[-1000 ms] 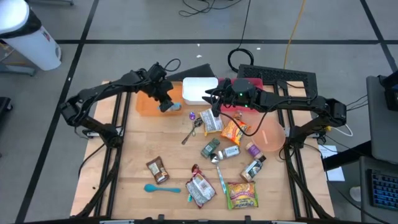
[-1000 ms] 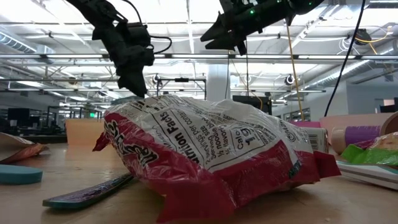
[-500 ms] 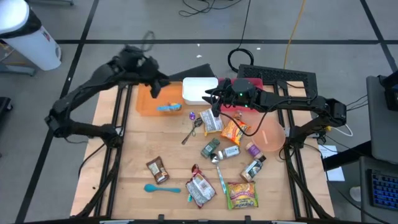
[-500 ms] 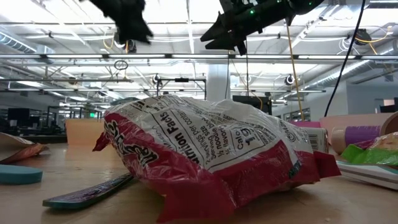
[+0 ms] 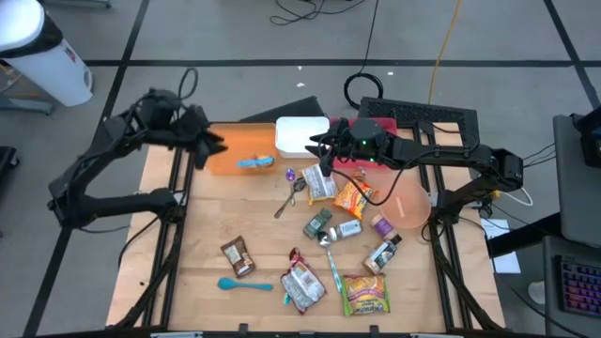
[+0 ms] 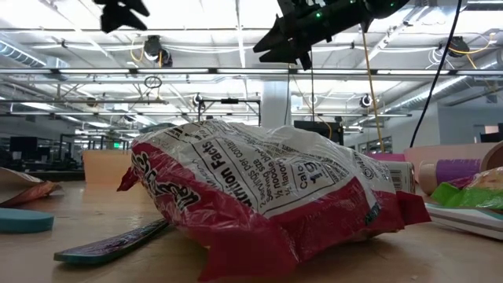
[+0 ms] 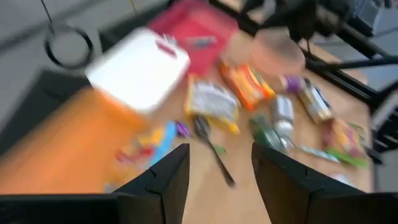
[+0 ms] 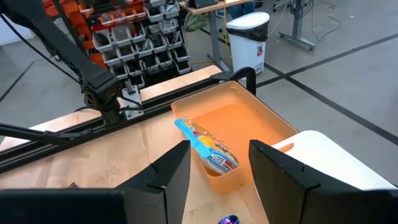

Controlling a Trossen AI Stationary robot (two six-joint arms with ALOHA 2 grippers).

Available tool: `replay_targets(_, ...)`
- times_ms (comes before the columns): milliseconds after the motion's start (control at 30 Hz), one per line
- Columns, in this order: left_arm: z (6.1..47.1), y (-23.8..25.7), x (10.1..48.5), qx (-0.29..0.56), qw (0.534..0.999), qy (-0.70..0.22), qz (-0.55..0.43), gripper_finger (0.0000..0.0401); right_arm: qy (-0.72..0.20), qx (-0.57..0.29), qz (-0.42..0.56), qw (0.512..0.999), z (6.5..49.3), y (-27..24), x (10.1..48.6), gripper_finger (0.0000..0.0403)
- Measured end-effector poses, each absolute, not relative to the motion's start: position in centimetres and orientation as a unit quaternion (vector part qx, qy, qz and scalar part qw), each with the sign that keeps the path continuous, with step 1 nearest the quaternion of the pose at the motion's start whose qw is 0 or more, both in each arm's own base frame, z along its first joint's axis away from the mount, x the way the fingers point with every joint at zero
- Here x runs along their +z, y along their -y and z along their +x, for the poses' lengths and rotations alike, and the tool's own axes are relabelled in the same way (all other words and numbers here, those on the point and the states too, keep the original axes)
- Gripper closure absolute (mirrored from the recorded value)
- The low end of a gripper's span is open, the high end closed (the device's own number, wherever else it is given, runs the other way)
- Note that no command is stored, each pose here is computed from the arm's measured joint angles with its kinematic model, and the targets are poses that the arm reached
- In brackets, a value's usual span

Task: Pick & Place Food Item
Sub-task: Put the orange seasoning into the white bin

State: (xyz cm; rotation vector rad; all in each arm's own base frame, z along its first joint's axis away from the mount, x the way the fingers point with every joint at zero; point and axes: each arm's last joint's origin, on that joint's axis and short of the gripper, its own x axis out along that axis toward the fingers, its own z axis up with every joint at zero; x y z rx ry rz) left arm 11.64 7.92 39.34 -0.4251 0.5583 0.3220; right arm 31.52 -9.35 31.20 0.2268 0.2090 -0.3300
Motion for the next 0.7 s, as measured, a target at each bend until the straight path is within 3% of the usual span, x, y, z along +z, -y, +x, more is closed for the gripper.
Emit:
replay_targets(333,11.1,-4.9,35.7,0.113,0.904,-0.293,-0.291,0.0219,-0.108,-0.164,0.114,0.974,32.0,9.5,30.6,0.0248)
replay_targets(700,12.9,-2.3,28.3,0.062,0.825,-0.429,-0.361,0.0219,-0.085,-0.126,0.194,0.969,31.7,8.1,27.6,0.0248)
